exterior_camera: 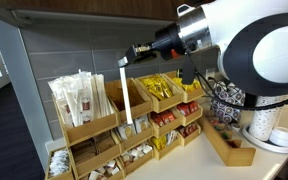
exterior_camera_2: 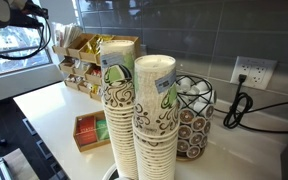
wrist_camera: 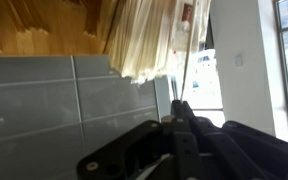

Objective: Put one white straw on the counter.

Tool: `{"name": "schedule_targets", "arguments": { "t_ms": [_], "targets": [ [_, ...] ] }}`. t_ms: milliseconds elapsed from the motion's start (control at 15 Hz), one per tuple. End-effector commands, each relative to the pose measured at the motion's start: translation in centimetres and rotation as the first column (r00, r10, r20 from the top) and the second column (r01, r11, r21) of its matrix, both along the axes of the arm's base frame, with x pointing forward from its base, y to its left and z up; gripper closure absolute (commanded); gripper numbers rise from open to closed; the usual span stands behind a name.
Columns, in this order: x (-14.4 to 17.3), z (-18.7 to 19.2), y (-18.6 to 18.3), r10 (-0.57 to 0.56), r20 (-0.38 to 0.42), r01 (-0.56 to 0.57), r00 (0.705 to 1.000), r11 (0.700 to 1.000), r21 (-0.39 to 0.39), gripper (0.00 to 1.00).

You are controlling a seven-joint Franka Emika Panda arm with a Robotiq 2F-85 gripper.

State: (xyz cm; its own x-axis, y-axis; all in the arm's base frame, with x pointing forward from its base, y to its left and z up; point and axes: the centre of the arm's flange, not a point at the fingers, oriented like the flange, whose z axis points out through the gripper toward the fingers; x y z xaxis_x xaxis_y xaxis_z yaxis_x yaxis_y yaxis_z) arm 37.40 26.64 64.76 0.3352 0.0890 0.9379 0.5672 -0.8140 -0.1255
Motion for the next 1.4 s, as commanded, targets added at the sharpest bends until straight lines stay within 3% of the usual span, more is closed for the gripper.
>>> {"name": "schedule_targets", "arguments": {
  "t_ms": [0, 333, 733, 1067, 1333],
  "targets": [
    [-0.6, -1.4, -2.0, 0.045, -0.123, -0.06, 0.991, 0.991, -0.116, 1.0],
    [0.2, -4.7, -2.7, 0.075, -0.287, -0.149, 0.955, 0.958, -0.244, 1.0],
    [1.5, -10.6, -2.6, 0.081, -0.461, -0.263, 0.884, 0.901, -0.346, 1.0],
    [1.9, -16.0, -2.6, 0.075, -0.553, -0.332, 0.83, 0.862, -0.382, 1.0],
    [1.9, -19.3, -2.4, 0.052, -0.591, -0.359, 0.805, 0.836, -0.416, 1.0]
  ]
}}
